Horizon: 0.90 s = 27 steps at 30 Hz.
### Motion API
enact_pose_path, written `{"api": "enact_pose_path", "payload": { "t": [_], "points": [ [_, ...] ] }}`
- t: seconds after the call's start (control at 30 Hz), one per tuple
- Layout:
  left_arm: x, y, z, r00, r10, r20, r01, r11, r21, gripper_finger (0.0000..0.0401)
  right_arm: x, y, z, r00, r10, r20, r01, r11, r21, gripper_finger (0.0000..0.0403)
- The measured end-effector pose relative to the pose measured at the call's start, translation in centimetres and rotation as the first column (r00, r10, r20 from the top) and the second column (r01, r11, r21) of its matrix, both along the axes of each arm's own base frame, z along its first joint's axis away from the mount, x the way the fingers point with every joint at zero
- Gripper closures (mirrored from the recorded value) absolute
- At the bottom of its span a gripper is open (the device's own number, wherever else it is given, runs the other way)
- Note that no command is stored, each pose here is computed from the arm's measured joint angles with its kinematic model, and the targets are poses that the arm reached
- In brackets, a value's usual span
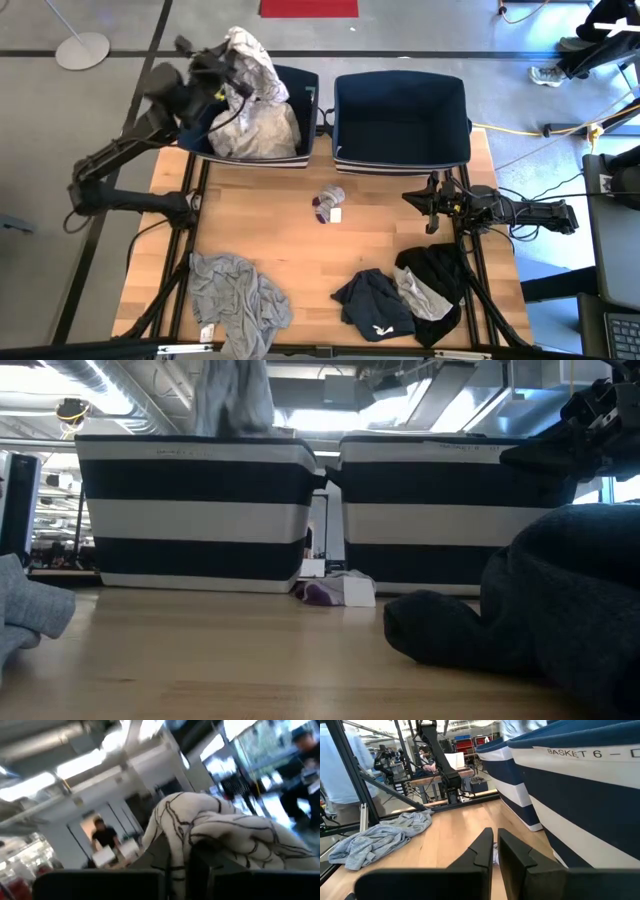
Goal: Sort clothes
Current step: Put the white patterned shirt into the right laundry organizer
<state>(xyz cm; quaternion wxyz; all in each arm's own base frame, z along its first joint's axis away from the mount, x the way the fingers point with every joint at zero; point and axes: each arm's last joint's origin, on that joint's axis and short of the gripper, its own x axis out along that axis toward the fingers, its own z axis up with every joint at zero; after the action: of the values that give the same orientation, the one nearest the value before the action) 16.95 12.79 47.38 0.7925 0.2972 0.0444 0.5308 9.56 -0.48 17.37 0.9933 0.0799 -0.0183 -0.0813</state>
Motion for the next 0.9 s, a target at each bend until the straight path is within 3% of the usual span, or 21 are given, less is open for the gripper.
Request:
{"api": "enact_pose_path", "payload": {
  "t": [0.13, 0.3, 0.6, 0.9],
  "points": [
    [0.8, 2.5, -2.5, 0.996, 0.049, -0.078, -0.06, 0.986, -0.158, 0.0372, 0.0, 0.0, 0.0, 1.0, 0.0, 0.001, 0.0, 1.0, 0.001, 0.0373],
    [1.5, 4.5, -5.7, 0.978, 0.068, -0.197, -0.134, 0.929, -0.345, 0.0372, 0.0, 0.0, 0.0, 1.0, 0.0, 0.001, 0.0, 1.0, 0.001, 0.0373],
    [2.8, 5.8, -10.9, 0.924, 0.02, -0.382, -0.259, 0.767, -0.587, 0.0372, 0.0, 0.0, 0.0, 1.0, 0.0, 0.001, 0.0, 1.0, 0.001, 0.0373],
    [3.7, 6.2, -14.2, 0.904, -0.049, -0.424, -0.311, 0.606, -0.732, 0.0372, 0.0, 0.0, 0.0, 1.0, 0.0, 0.0, 0.0, 1.0, -0.003, 0.0373]
  ]
}}
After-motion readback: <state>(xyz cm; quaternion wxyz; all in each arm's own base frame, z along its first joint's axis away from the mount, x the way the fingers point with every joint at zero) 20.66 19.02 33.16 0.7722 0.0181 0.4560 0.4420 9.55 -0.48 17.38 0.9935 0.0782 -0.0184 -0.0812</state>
